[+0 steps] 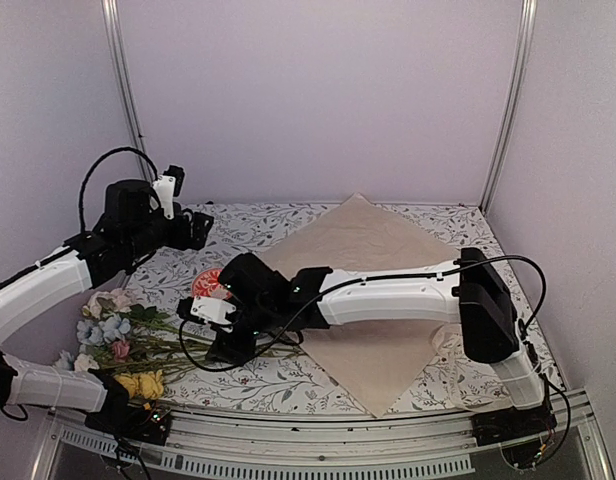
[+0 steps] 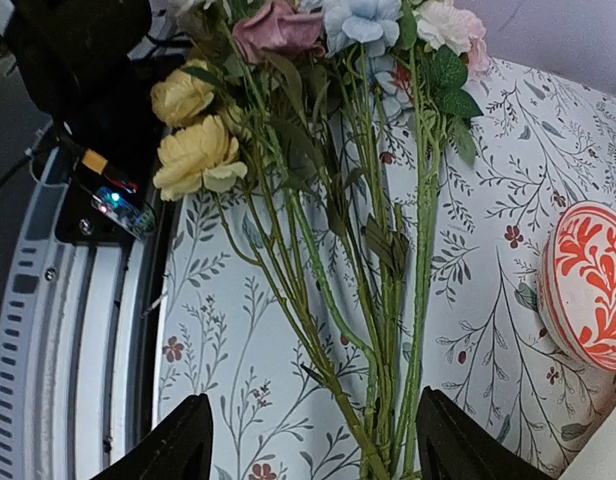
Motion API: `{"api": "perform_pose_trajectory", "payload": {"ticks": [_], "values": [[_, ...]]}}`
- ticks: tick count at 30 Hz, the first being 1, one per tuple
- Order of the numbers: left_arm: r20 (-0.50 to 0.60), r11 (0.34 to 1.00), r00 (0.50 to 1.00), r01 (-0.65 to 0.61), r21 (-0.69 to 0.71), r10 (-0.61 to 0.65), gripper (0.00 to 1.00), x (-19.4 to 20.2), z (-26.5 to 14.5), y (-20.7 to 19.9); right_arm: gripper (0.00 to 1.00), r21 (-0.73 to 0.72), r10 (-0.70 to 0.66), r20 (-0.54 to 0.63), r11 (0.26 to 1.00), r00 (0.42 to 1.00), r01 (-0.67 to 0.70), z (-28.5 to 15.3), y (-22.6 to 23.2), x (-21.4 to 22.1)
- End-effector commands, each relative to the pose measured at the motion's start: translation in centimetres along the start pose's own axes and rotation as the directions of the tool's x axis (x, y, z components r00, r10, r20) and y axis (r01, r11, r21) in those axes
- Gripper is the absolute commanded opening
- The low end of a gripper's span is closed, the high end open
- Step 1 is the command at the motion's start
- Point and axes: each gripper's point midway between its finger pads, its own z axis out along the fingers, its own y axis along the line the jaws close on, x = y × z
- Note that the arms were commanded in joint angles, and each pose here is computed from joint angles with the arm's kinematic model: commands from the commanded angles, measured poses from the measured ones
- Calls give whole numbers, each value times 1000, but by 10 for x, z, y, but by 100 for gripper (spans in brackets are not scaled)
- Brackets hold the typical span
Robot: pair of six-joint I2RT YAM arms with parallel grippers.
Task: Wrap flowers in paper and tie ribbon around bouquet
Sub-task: Pick up the fake flower from the corner of the board.
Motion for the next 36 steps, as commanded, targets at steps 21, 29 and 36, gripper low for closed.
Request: {"api": "perform_pose_trajectory", "payload": {"ticks": [21, 29, 36], "values": [[-32, 998, 999, 33, 52, -31, 98, 11, 14, -2, 36, 314, -493, -178, 792, 852, 524, 85, 1, 37], [-38, 998, 999, 42, 52, -40, 98, 13, 16, -1, 8, 324, -440, -82, 837, 894, 442, 64, 8, 6], [-42, 998, 998, 42, 54, -40, 98, 14, 17, -1, 5, 299, -376, -18, 882, 926, 364, 50, 16, -6]]}}
